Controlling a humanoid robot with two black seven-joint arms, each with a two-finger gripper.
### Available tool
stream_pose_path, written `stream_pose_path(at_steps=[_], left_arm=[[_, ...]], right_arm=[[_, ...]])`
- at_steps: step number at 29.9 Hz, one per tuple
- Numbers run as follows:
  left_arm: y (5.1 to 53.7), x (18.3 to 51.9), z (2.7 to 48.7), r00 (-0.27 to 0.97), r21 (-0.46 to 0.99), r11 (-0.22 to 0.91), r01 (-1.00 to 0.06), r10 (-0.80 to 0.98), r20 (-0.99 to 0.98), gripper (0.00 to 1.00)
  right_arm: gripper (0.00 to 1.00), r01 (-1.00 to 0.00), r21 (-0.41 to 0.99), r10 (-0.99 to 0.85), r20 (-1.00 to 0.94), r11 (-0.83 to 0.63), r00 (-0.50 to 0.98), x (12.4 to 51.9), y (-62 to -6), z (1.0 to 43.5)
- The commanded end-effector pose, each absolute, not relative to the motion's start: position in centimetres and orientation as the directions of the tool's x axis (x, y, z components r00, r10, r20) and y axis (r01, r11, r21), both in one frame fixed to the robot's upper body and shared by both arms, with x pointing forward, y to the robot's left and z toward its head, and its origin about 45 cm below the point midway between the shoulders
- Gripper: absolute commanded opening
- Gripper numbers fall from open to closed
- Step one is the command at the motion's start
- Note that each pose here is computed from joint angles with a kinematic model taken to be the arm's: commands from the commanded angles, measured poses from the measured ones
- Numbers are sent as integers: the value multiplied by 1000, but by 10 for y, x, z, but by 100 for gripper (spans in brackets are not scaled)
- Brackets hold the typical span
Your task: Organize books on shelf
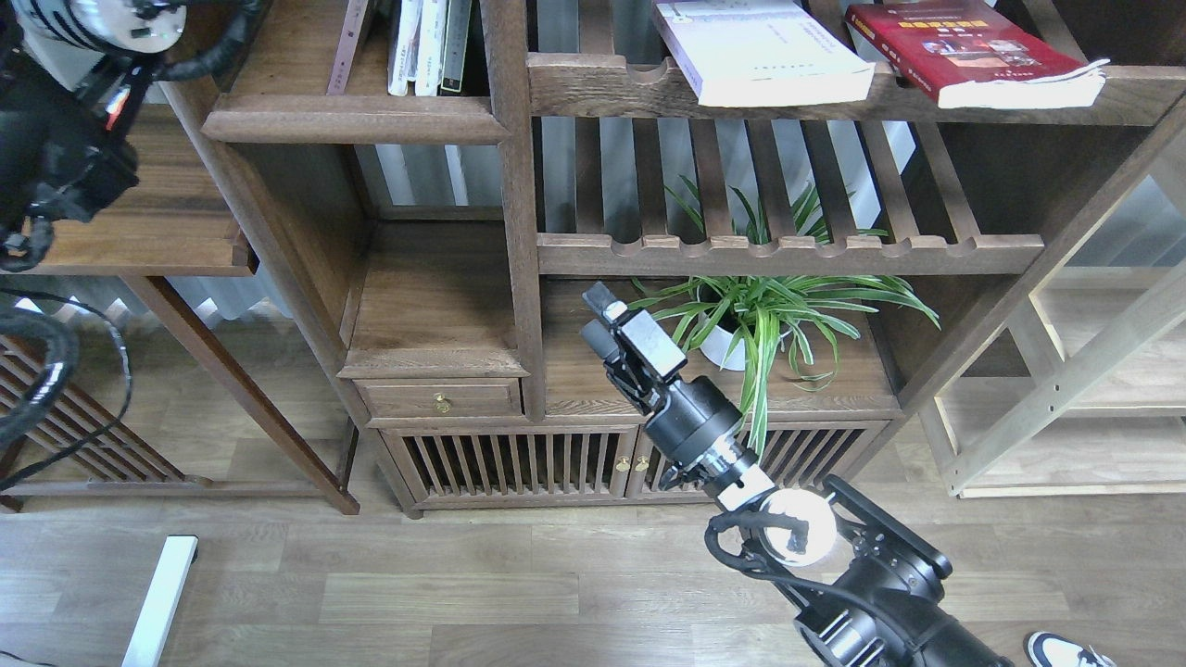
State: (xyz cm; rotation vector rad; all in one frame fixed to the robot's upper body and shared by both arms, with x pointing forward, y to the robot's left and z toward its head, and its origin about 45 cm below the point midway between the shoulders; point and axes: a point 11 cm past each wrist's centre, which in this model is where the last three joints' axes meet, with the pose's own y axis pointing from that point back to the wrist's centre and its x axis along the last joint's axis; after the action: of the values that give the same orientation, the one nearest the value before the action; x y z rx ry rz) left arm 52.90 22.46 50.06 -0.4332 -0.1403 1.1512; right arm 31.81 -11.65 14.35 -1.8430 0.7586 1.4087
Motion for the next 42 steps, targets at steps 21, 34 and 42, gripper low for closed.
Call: stream_pose_path(at_steps=[21,34,42], left_arm=[[233,438,496,689,-564,511,-649,709,-150,59],[223,391,445,752,-548,555,-626,614,-238,78],[218,380,431,782,-546,584,-600,570,-251,90]], right_arm=[[97,-813,-238,23,-963,-531,267,311,-127,161],[97,-803,-290,44,-948,-521,314,318,-127,180],[96,-803,-321,44,-937,-503,347,329,-132,193]])
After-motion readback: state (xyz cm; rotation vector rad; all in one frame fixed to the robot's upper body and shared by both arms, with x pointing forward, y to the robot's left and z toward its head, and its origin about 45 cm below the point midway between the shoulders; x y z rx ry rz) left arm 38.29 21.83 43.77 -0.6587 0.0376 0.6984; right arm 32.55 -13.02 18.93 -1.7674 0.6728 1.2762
